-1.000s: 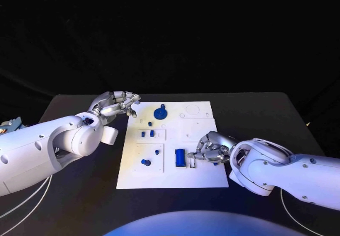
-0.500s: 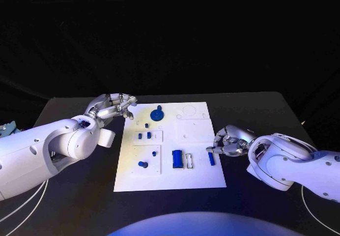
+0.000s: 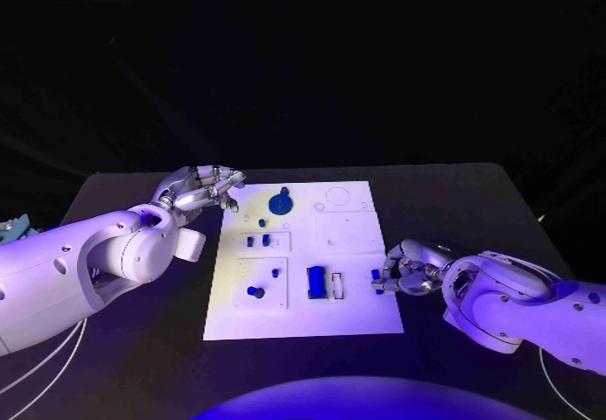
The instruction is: Assemble the parts on the task board
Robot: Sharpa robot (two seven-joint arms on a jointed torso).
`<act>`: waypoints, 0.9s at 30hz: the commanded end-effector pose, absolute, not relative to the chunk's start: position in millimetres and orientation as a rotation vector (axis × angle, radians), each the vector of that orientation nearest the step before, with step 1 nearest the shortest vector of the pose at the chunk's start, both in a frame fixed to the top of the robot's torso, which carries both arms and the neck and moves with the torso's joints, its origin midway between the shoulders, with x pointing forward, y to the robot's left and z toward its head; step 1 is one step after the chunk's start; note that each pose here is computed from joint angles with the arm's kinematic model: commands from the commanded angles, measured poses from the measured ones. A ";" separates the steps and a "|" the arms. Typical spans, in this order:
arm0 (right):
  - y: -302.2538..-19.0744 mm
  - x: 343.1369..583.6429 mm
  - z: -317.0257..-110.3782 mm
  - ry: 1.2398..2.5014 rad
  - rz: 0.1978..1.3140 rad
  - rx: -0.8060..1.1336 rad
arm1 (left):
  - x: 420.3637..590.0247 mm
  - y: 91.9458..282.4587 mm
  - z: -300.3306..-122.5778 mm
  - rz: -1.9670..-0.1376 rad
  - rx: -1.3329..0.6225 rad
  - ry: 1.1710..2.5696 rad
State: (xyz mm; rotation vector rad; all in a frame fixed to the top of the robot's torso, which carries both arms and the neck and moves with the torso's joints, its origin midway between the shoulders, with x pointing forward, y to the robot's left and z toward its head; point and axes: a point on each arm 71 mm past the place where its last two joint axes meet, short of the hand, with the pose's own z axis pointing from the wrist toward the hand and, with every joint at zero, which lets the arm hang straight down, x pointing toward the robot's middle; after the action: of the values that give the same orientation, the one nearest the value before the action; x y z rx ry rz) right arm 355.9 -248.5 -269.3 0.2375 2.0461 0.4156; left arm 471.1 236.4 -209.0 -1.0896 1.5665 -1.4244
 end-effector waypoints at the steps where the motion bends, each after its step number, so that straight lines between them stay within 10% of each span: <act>1: -247.3 355.4 -272.6 2.061 0.386 0.186 | 470.7 234.4 -207.9 -1.446 -1.084 1.569; 27: -232.7 357.8 -286.6 2.034 0.356 0.096 | 470.5 235.3 -207.9 -1.444 -1.085 1.569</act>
State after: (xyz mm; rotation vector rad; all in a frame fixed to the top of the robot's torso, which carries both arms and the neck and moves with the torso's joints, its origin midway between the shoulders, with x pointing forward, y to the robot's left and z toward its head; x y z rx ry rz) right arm 360.4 -226.3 -276.6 0.1163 1.9960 0.4255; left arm 470.9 237.2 -209.0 -1.0901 1.5666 -1.4231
